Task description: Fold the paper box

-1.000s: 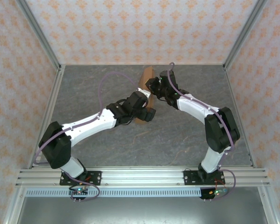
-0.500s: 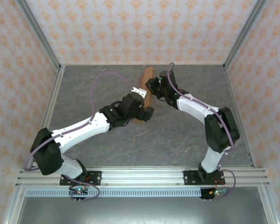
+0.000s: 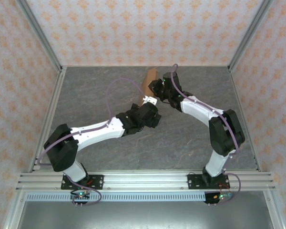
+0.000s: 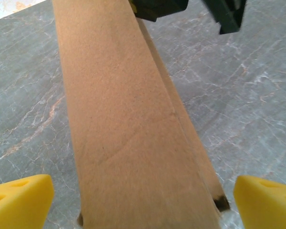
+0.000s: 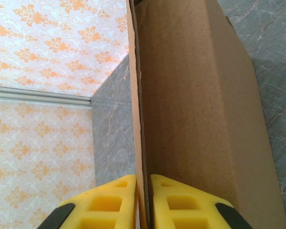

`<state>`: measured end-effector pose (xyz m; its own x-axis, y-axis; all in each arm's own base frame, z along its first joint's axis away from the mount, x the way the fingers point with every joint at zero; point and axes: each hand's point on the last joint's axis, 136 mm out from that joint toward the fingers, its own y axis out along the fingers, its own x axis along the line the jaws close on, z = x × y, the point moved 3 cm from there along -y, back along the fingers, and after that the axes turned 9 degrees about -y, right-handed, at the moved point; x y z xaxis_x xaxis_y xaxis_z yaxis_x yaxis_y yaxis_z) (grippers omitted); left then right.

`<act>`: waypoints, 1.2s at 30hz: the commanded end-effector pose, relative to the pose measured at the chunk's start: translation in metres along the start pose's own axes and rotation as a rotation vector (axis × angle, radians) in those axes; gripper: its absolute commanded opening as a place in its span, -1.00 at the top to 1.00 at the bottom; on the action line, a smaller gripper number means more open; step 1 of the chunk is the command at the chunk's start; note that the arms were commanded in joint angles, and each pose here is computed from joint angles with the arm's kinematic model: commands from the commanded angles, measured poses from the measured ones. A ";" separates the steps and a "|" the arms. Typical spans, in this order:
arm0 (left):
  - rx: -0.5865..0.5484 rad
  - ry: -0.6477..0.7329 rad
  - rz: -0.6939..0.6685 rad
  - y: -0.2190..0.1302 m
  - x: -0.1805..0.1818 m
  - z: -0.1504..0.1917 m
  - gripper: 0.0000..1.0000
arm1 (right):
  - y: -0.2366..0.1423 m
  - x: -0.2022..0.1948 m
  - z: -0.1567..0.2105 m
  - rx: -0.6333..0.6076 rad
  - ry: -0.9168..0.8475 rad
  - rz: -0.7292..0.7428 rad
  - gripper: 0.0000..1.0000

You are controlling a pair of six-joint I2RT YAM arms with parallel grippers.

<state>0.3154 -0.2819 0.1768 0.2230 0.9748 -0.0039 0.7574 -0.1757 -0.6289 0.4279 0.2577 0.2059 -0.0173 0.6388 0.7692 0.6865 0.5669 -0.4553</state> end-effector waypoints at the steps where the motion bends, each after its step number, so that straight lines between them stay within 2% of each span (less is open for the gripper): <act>1: -0.074 -0.020 -0.035 0.004 -0.003 -0.008 -0.83 | 0.009 -0.020 0.015 0.052 0.018 0.081 0.72; 8: -0.087 -0.029 -0.017 0.004 -0.005 -0.009 -0.25 | 0.009 -0.021 0.015 0.051 0.017 0.083 0.72; 14: -0.080 -0.028 -0.022 0.001 -0.001 -0.005 0.02 | 0.008 -0.020 0.014 0.047 0.018 0.080 0.67; 18: -0.098 -0.041 -0.025 -0.007 0.004 -0.008 0.08 | 0.006 -0.018 0.013 0.042 0.014 0.078 0.57; 24: -0.133 -0.045 0.004 -0.025 0.014 -0.012 0.10 | -0.009 -0.008 0.001 0.008 0.002 0.055 0.29; 33: -0.159 -0.031 0.160 -0.049 0.039 -0.011 0.18 | -0.056 0.004 -0.029 -0.082 -0.045 0.040 -0.10; 36: -0.150 -0.012 0.192 -0.049 0.046 -0.009 0.19 | -0.072 0.011 -0.037 -0.101 -0.068 0.013 -0.15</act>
<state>0.2921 -0.2283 0.2035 0.3043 0.9466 -0.1066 0.7848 -0.3125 -0.5351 0.4132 0.2175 0.2501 -0.0300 0.6580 0.7524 0.7355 0.5243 -0.4291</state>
